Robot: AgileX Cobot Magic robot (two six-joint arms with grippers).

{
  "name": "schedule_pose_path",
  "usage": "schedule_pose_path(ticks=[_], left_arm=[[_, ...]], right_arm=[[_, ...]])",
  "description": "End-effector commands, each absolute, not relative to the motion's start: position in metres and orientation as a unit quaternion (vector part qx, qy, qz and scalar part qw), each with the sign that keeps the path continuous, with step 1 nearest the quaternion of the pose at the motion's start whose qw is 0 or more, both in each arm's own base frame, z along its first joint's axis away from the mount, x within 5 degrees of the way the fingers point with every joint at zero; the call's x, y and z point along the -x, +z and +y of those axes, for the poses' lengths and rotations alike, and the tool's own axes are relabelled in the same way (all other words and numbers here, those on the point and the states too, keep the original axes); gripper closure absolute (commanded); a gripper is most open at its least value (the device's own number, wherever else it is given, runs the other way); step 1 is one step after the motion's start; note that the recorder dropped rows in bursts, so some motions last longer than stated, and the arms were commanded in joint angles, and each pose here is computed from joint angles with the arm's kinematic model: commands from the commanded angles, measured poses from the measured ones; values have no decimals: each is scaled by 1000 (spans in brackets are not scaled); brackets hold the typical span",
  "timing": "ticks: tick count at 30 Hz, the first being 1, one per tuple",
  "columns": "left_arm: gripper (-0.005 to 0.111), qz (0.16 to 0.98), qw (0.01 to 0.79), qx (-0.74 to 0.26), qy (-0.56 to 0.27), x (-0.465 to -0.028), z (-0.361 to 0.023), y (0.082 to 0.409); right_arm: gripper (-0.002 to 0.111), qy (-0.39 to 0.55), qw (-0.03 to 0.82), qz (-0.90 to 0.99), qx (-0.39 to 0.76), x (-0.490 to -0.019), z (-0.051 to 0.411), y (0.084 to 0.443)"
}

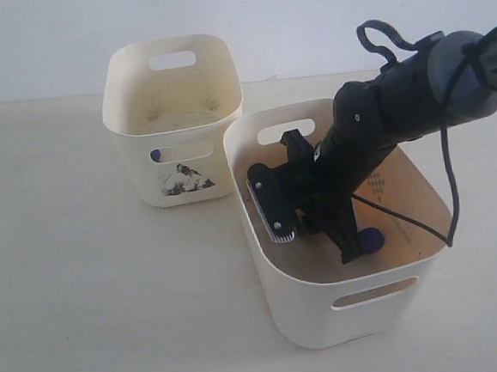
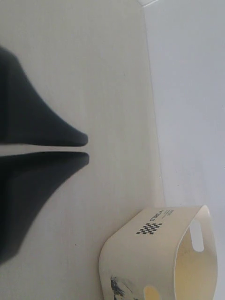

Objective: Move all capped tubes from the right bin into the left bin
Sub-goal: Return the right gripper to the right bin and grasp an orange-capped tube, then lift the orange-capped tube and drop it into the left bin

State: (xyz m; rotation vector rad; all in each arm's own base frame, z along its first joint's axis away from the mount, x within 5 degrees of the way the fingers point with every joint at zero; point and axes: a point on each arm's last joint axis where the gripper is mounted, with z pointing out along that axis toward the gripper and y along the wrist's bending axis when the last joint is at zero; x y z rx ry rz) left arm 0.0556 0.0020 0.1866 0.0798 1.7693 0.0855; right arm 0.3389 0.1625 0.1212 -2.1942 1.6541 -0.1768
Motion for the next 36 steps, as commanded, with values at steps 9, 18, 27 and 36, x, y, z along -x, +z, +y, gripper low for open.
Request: schedule_pose_path(ticks=[9,18,27,36], left_arm=[[102,767,640,-28,31,-56,2,189],[102,767,640,-28,31,-56,2,189],[102,767,640,-28,31,-56,2,189],[102,767,640,-28,31,-56,2,189]], right_arm=[[99,-50,166,592,787,-335,160,107],[99,-69,205,599,771,-336,160,137],[108,-72,274,656,700,-323,155,207],[108,-72,351,689,631,-302,145,269]])
